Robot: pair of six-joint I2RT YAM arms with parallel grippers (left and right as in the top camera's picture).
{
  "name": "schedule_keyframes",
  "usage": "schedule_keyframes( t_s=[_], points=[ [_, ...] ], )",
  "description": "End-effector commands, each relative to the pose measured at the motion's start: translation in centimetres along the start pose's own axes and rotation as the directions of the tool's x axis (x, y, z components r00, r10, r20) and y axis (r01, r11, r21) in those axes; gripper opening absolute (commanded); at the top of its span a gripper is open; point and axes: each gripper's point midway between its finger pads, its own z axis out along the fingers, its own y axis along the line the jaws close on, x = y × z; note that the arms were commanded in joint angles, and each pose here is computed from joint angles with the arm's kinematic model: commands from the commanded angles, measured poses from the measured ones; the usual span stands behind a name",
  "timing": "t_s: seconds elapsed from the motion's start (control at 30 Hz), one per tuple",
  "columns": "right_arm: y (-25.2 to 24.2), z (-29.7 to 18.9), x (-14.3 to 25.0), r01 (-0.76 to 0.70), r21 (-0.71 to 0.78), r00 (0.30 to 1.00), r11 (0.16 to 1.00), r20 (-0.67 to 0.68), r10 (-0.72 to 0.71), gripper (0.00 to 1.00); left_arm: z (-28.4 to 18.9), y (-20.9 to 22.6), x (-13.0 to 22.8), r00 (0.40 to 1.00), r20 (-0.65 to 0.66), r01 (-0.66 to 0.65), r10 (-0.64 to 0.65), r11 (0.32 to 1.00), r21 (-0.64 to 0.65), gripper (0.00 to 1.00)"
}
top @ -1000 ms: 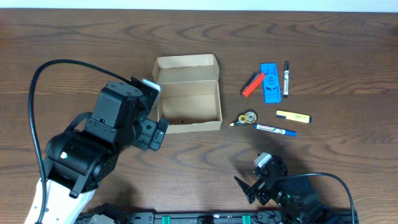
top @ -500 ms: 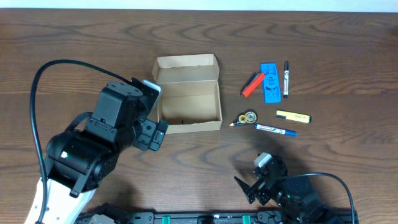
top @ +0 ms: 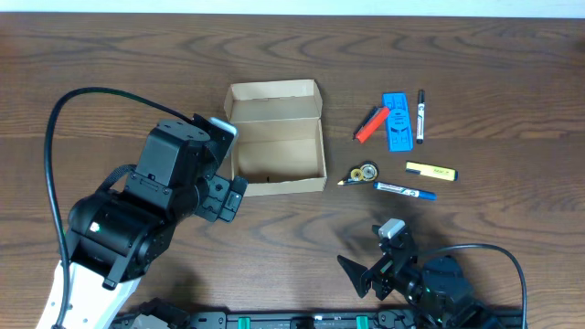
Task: Pack container
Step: 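Move the right gripper over the blue whiteboard duster and grasp it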
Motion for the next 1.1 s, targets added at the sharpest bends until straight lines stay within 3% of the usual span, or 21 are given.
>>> schedule_keyframes(
  t_s=[0.0, 0.23, 0.5, 0.73, 1.07],
  points=[
    [0.9, 0.0, 0.1, -0.058, -0.049, 0.998, 0.997, -0.006, 0.057, 0.99, -0.1, -0.1, 0.0, 1.0, -0.003, -0.016, 0.016, 1.0, 0.011, 0.95],
    [0.7, -0.1, -2.6, -0.046, -0.032, 0.994, 0.998, 0.096, 0.049, 0.99, -0.1, -0.1, 0.0, 1.0, -0.003, -0.016, 0.016, 1.0, 0.011, 0.95],
    [-1.2, -1.5, -7.5, 0.015, 0.151, 0.995, 0.988, 0.091, -0.029, 0.99, -0.1, -0.1, 0.0, 1.0, -0.003, -0.017, 0.017, 1.0, 0.011, 0.95],
    [-3.8, -2.1, -13.3, 0.079, 0.327, 0.997, 0.942, -0.01, -0.081, 0.99, -0.1, -0.1, 0.0, 1.0, -0.003, -0.016, 0.016, 1.0, 0.011, 0.95],
    [-4.4, 0.6, -15.3, 0.128, 0.308, 0.99, 0.943, -0.101, -0.102, 0.99, -0.1, -0.1, 0.0, 1.0, -0.003, -0.017, 0.017, 1.0, 0.011, 0.95]
  ],
)
